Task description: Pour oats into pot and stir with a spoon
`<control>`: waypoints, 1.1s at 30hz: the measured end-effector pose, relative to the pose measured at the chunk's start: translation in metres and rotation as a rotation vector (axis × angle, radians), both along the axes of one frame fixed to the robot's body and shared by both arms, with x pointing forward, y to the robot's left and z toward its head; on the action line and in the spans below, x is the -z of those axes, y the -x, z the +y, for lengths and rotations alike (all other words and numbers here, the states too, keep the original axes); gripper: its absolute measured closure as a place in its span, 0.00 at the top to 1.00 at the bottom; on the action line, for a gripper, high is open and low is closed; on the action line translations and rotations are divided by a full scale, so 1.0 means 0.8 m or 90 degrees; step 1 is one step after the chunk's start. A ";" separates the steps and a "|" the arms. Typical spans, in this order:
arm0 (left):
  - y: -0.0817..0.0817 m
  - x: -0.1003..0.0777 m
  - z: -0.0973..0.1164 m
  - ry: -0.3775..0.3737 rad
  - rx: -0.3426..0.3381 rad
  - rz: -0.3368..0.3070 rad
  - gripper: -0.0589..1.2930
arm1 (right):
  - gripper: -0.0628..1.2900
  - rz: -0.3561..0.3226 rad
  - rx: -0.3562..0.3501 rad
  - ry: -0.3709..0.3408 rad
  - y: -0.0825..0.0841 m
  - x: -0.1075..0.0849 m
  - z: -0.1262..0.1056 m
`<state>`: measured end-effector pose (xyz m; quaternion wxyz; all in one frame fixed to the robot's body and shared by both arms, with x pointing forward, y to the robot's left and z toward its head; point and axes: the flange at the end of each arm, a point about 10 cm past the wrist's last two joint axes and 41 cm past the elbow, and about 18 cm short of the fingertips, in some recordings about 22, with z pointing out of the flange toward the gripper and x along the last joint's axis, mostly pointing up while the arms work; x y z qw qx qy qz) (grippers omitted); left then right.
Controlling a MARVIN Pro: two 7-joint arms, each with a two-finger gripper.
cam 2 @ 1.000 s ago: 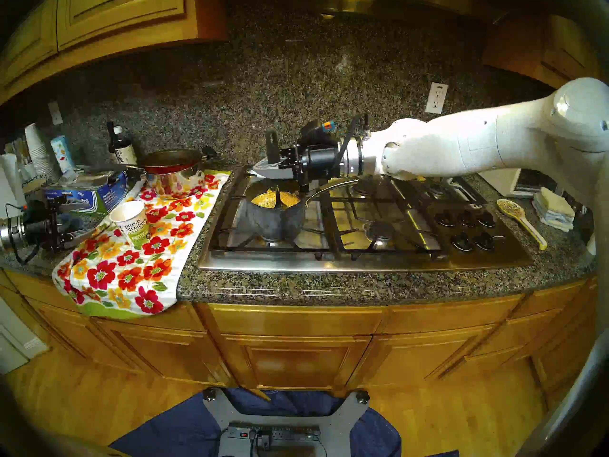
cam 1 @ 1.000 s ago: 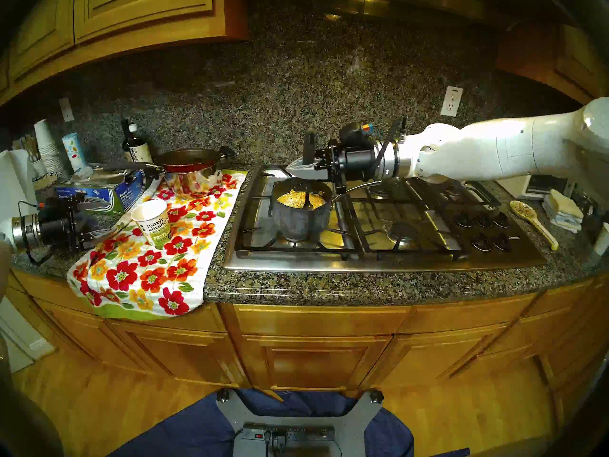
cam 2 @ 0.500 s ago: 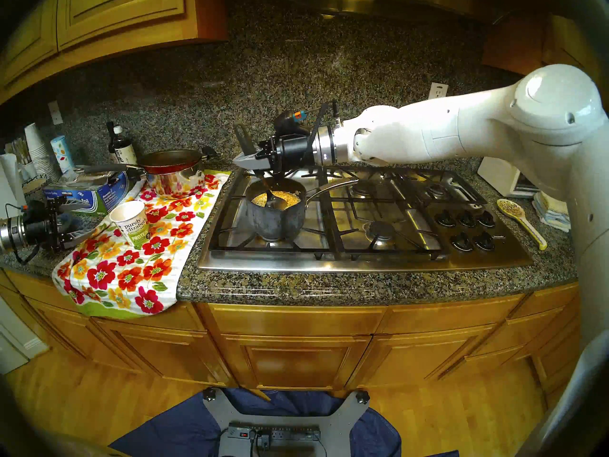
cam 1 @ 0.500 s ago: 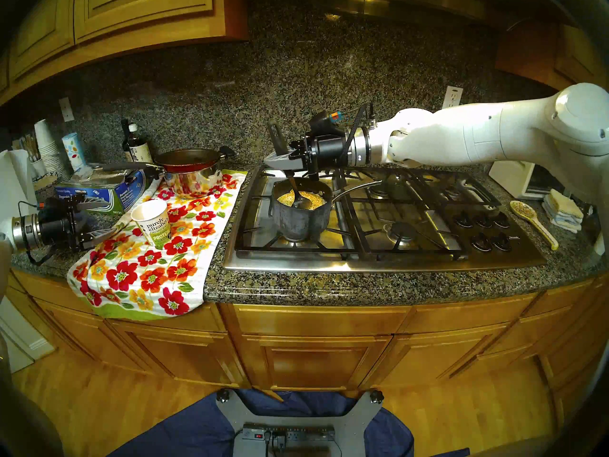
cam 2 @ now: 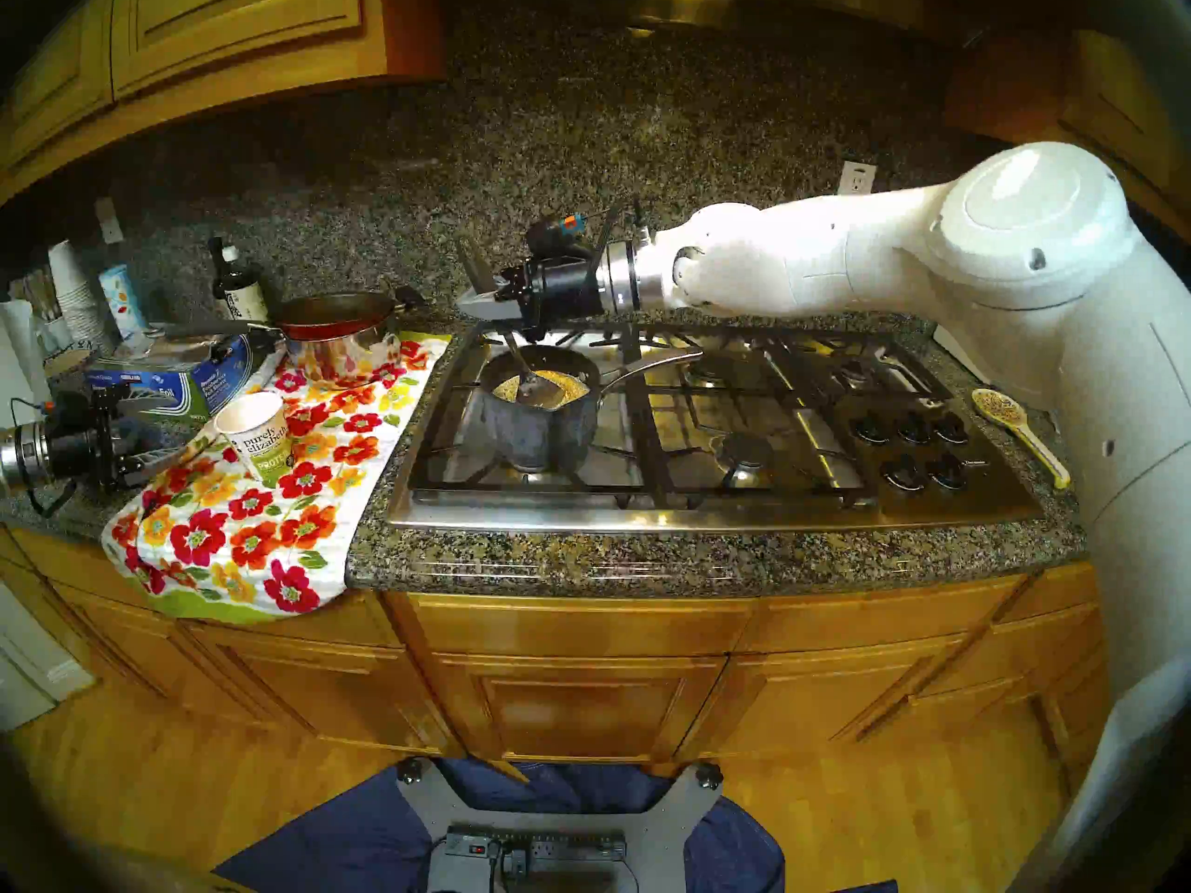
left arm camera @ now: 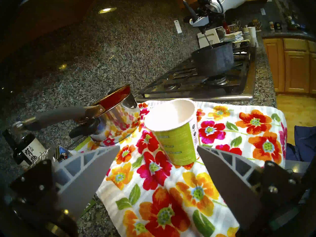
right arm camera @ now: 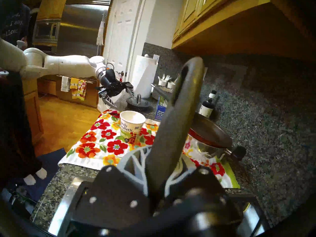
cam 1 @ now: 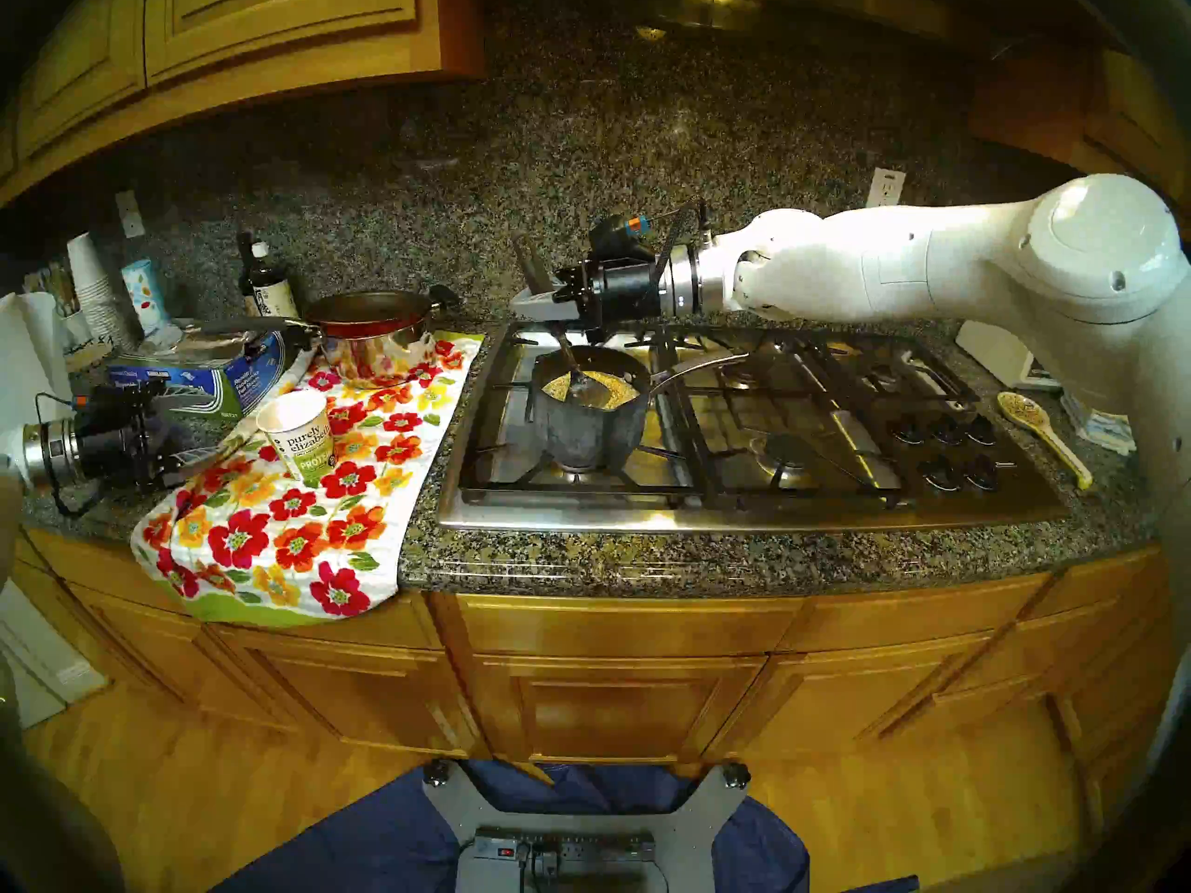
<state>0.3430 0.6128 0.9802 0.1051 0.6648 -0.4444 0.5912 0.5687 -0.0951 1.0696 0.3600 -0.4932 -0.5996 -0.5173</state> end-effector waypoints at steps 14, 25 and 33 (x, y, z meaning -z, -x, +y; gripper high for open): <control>0.000 0.000 0.000 0.000 0.000 0.000 0.94 | 0.08 -0.019 0.014 0.013 -0.023 -0.006 -0.033; 0.000 0.000 0.000 0.000 0.000 0.000 0.94 | 0.08 0.002 -0.014 0.015 -0.017 -0.007 -0.059; 0.000 0.000 0.000 0.001 0.000 -0.001 0.94 | 0.07 0.038 -0.056 0.012 0.004 0.004 -0.066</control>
